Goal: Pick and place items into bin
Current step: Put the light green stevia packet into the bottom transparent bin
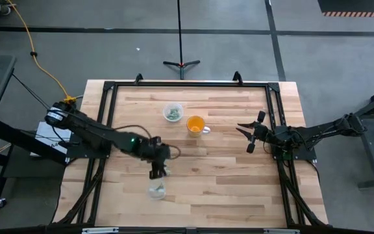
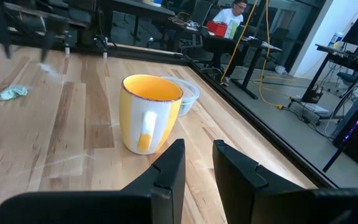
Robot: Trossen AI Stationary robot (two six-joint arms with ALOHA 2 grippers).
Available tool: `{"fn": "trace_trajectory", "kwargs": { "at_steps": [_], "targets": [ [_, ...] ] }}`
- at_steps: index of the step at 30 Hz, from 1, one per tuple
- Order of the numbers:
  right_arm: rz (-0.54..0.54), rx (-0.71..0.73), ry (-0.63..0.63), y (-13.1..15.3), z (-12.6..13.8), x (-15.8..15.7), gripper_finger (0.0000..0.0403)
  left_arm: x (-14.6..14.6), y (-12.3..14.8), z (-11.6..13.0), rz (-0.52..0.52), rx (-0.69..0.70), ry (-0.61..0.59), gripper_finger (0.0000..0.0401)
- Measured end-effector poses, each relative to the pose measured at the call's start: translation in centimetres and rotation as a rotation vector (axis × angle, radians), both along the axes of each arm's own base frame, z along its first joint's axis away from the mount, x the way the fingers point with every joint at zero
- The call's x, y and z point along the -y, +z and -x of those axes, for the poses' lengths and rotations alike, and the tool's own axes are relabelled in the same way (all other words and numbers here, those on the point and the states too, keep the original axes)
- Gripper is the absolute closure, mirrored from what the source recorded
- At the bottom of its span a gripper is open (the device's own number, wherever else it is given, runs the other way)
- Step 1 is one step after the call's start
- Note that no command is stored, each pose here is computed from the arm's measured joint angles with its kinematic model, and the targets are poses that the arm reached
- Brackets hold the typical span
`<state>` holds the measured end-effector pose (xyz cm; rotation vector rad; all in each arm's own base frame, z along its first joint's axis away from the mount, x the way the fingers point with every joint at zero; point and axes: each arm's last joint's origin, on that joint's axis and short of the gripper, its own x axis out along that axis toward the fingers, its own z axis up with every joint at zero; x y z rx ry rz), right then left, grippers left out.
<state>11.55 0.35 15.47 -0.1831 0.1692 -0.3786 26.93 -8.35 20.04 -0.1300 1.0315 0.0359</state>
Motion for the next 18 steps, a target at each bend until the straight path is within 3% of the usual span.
{"fn": "trace_trajectory", "kwargs": {
  "at_steps": [9, 18],
  "targets": [
    [-0.013, -0.025, -0.001, -0.3, 0.1, 0.0, 0.0329, -0.8, -3.4, -1.4, -0.052, -0.124, -0.204, 0.0195],
    [-0.011, -0.029, -0.003, -0.3, 0.1, 0.0, 0.0329, -0.5, -3.4, -1.8, 0.006, -0.091, -0.236, 0.0234]
  ]
}}
